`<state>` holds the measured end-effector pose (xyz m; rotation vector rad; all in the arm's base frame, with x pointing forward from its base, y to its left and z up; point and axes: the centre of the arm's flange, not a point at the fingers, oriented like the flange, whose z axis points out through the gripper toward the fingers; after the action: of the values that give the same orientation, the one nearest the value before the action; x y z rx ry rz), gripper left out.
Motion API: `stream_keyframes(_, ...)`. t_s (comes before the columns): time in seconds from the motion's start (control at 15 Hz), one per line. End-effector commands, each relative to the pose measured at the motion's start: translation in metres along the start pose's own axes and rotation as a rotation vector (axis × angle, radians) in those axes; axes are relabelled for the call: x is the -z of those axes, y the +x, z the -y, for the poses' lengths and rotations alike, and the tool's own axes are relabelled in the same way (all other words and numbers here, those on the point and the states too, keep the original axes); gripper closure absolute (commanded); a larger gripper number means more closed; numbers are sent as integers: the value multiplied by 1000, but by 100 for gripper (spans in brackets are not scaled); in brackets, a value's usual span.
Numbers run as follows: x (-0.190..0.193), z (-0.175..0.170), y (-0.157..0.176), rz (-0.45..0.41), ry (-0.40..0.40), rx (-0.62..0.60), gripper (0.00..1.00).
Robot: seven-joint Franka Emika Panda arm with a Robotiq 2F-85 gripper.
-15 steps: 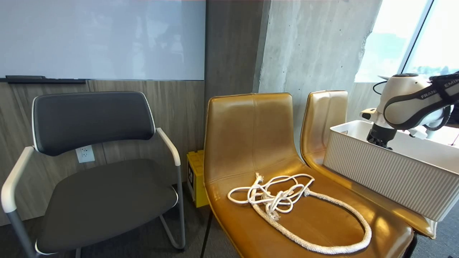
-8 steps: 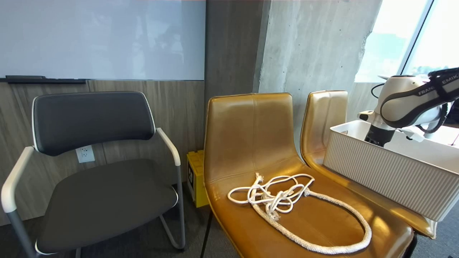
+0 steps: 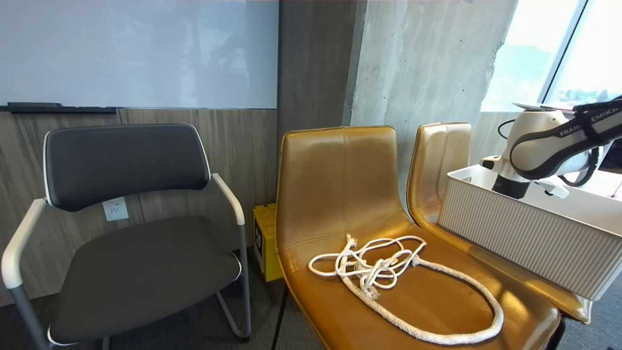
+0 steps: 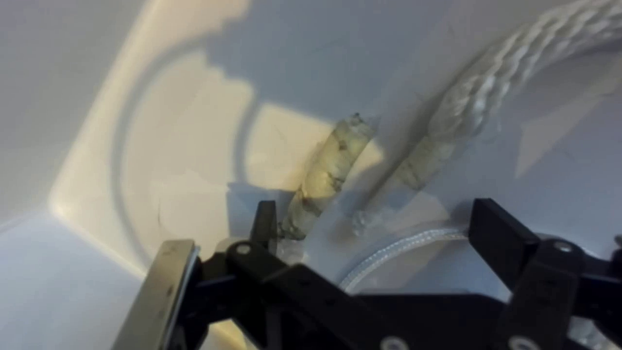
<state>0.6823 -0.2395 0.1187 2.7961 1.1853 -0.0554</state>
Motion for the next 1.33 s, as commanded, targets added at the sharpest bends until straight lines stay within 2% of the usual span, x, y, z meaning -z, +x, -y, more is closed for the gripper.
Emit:
stream_keyframes(0.0,-10,-13,4,5,16,3,0)
stream_keyframes(0.13,-13,-14,4,9,16,3,26)
stream_keyframes(0.73,-6,-21,-7,27,-9,-5,94)
stream_keyframes(0.87,0,-21,-7,30,-17,-2,100)
stream_keyframes(0.93,3,-19,-7,30,-20,1,95)
stream_keyframes(1.27,33,-14,-10,40,-55,21,96)
